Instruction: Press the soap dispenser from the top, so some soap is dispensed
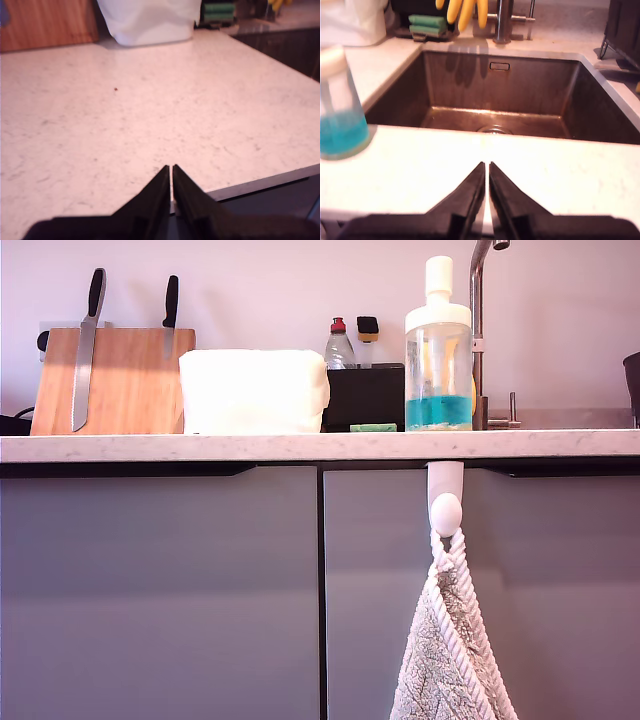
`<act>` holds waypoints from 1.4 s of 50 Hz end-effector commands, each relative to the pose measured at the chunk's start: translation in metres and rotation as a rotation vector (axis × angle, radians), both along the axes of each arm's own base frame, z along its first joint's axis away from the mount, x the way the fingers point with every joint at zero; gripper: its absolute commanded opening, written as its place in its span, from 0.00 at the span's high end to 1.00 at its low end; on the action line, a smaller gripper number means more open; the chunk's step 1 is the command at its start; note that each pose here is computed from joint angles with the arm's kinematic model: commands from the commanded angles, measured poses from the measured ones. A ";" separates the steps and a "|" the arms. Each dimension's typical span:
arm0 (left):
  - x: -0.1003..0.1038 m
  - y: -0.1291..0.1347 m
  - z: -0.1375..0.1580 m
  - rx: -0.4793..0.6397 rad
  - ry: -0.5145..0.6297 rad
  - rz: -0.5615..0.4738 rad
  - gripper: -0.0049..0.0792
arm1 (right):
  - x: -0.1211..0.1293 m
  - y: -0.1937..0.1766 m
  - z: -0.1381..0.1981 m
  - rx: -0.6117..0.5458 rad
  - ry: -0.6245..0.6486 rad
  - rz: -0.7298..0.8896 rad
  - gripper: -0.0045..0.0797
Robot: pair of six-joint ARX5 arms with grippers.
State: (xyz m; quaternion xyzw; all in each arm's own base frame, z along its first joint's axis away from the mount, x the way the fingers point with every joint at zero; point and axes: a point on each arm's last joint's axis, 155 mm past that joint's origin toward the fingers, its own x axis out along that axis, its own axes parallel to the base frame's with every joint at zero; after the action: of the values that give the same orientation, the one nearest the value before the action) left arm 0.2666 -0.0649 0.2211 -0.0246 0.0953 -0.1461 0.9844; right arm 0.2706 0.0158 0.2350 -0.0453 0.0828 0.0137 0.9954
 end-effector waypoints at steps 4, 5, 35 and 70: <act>-0.007 0.008 0.002 -0.043 -0.051 0.043 0.97 | -0.008 -0.003 0.011 0.024 -0.110 -0.010 0.96; -0.009 0.009 0.002 -0.044 -0.059 0.046 0.97 | -0.010 -0.004 0.012 0.026 -0.123 -0.010 0.96; -0.030 0.023 -0.032 -0.048 -0.135 0.107 0.97 | -0.029 -0.006 -0.032 0.019 -0.191 -0.007 0.96; -0.042 0.025 -0.106 -0.001 0.150 0.118 0.97 | -0.039 -0.007 -0.116 -0.002 0.136 -0.010 0.96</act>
State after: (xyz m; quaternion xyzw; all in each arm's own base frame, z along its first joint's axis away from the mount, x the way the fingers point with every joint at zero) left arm 0.2245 -0.0403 0.1227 -0.0384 0.1595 -0.0884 0.9825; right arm 0.2326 0.0098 0.1287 -0.0450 0.1371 0.0130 0.9894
